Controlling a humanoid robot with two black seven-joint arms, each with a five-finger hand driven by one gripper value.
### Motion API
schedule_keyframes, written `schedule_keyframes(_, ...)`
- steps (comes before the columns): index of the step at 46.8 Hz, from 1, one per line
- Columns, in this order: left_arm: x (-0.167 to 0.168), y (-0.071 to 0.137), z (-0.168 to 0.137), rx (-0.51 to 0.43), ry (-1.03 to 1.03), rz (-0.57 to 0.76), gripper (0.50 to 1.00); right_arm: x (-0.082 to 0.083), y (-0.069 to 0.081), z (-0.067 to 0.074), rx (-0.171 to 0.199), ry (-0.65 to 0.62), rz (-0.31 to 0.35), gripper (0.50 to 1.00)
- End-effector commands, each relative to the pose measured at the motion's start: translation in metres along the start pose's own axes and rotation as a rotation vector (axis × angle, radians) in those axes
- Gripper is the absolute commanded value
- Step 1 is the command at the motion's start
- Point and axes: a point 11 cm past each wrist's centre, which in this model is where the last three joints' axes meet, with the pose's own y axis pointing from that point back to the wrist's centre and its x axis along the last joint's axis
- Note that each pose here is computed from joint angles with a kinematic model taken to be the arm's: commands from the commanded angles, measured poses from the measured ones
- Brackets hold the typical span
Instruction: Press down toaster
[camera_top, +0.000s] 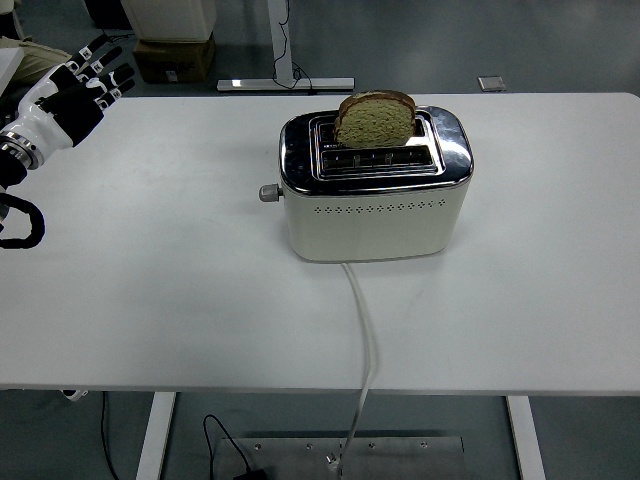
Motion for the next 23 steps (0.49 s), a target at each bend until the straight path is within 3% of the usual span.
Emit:
schedule_keyframes(1, 0.0005, 0.0005, -0.001, 0.0, 0.002, 0.001, 1.0, 0.0, 0.0003, 0.0015, -0.003, 0.0, 0.0, 0.998)
schedule_keyframes(23, 0.001, 0.0011, -0.0025, 0.004, 0.004, 0.0, 1.0, -0.0001, 0.0005, 0.0026, -0.006, -0.001, 0.0, 0.998)
